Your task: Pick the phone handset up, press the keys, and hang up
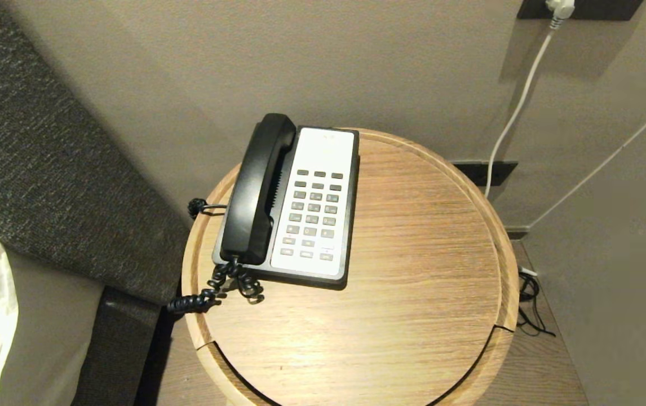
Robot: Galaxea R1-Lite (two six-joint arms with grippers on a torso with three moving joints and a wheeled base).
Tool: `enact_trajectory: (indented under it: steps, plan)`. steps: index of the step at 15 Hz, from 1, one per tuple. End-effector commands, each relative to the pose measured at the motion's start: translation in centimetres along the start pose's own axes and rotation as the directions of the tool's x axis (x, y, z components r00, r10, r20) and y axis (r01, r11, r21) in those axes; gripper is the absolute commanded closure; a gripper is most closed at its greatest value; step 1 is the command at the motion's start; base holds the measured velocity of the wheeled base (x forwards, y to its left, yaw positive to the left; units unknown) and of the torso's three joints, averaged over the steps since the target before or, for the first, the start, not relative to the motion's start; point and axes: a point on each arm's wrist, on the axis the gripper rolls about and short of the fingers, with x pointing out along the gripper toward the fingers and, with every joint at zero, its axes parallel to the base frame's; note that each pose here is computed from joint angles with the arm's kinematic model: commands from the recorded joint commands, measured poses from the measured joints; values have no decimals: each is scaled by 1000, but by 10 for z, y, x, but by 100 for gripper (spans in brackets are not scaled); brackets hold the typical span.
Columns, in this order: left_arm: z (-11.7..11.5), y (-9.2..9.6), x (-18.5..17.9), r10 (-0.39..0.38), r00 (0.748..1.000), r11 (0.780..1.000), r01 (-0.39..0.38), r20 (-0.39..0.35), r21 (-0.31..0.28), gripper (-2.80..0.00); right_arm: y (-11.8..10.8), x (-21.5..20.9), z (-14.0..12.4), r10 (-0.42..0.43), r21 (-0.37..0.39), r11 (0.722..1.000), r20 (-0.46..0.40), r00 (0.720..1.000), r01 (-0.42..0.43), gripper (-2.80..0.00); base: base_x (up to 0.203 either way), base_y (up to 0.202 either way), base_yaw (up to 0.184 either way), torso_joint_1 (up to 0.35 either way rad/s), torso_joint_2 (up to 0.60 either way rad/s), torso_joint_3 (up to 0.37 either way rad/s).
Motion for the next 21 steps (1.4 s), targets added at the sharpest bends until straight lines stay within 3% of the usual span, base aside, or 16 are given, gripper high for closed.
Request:
enact_trajectory:
  steps: [1,12,21]
  plan:
    - [0,0,0,1,1000,1000,-1,1,-2,0,0,0,0,0,-1,1000,-3,1000,0,0,0,0,0,0,0,0]
    - [0,0,0,6,1000,1000,-6,4,-31,0,0,0,0,-1,-1,1000,-3,1000,1,0,0,0,0,0,0,3]
    - [0,0,0,6,1000,1000,-6,2,-31,0,0,0,0,-1,-2,1000,-3,1000,1,0,0,0,0,2,5,193]
